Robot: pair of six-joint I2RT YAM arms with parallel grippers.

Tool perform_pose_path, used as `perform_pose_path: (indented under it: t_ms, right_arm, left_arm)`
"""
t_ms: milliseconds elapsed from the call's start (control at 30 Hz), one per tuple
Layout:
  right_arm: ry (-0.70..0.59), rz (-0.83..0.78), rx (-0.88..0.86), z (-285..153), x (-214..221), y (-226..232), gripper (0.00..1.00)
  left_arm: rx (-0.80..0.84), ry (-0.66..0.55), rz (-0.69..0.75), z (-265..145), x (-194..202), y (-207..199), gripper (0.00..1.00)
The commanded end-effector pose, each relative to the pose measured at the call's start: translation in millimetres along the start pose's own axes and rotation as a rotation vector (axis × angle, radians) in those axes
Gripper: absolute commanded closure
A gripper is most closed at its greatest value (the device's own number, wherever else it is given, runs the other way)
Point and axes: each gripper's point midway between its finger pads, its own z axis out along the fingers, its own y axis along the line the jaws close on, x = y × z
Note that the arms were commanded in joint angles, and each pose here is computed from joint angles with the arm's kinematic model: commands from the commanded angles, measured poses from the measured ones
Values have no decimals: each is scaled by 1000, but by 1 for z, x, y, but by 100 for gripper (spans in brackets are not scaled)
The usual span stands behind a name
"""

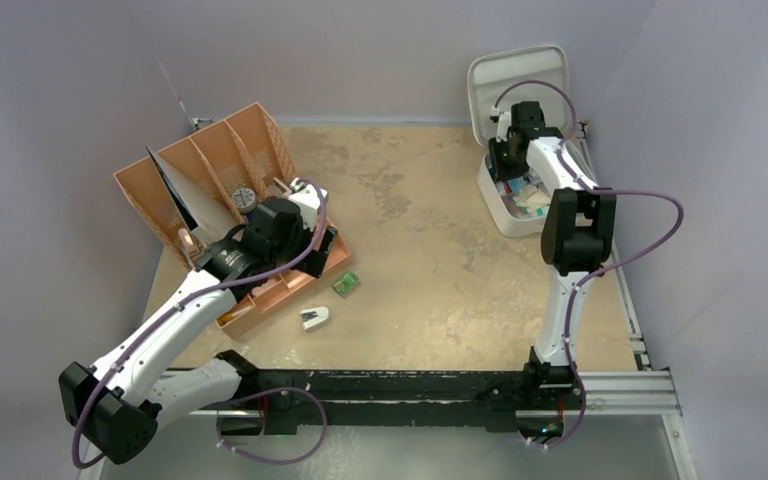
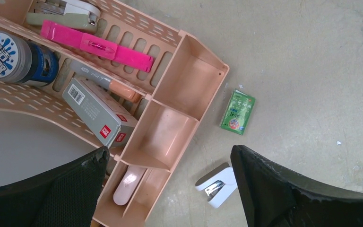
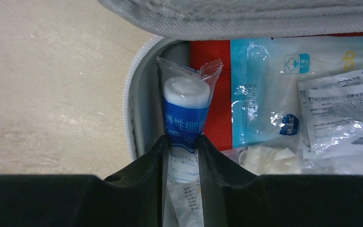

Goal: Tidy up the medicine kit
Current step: Place the pill bottle in the medicine box.

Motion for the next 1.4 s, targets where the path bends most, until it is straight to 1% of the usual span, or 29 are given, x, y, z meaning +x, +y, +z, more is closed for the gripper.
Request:
perform_pose_path:
  t_ms: [0, 167, 333, 500, 600, 767, 967, 1133, 1300, 1367]
  right_arm:
    - [-17, -31, -35, -4, -4, 5, 68]
    - [-15, -56, -28, 1, -4, 2, 67]
    - [-17, -70, -37, -3, -3, 4, 60]
    - [-36, -76, -29, -10, -10, 3, 59]
    - [-35, -68, -26, -19, -12, 3, 59]
    - [-65, -37, -8, -44, -22, 4, 58]
    - [-74, 118, 39, -80, -25, 5, 57]
    - [-101, 264, -20, -115, -21, 26, 57]
    - [-88, 396, -30, -144, 6, 41, 57]
    - [-57, 472, -5, -150, 26, 44, 58]
  left_arm:
    - [-41, 8, 19, 4, 1, 7, 1]
    - [-40, 14, 19, 6, 3, 6, 1]
    - [-42, 21, 20, 7, 5, 6, 1]
    - [-40, 19, 19, 6, 4, 6, 1]
    - [-36, 14, 16, 5, 3, 5, 1]
    - [-35, 9, 13, 4, 2, 5, 1]
    - [-11, -13, -10, -2, -6, 1, 1]
    - [47, -35, -35, -10, -17, -9, 1]
    - [111, -48, -38, -13, -25, -19, 1]
    - [135, -42, -35, -13, -26, -24, 1]
